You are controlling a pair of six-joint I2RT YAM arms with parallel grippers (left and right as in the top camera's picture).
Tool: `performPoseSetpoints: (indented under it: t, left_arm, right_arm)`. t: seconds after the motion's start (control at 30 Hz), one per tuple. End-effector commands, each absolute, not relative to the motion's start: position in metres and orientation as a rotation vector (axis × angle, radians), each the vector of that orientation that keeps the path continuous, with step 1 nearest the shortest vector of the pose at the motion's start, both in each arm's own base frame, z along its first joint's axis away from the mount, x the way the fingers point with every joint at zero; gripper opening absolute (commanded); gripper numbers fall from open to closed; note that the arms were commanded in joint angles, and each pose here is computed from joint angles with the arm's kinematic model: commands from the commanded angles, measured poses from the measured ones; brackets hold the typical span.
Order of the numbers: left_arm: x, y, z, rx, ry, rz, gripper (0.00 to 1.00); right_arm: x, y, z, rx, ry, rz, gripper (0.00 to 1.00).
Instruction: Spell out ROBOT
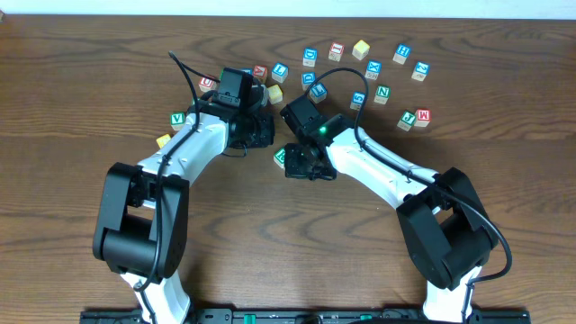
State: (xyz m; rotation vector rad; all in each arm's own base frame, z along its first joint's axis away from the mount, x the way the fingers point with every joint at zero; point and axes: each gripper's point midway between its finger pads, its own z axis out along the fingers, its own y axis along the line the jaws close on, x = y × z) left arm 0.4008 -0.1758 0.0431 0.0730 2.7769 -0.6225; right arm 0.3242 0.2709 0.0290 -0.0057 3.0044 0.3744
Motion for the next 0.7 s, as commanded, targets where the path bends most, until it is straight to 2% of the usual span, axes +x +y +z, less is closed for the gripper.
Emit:
performPoseSetpoints:
  t: [0.0,0.67]
  left_arm:
    - [0.398,-0.174,0.024,0.078,2.823,-0.604,0.07]
    - [0.392,-0.179,0.015,0.068,2.854,-0.669,0.07]
  right_arm:
    - [0.322,0.267,0.023,0.023,3.018,0.335,0.01]
    - [0.324,0.263,0.008,0.086,3.075,0.374,0.01]
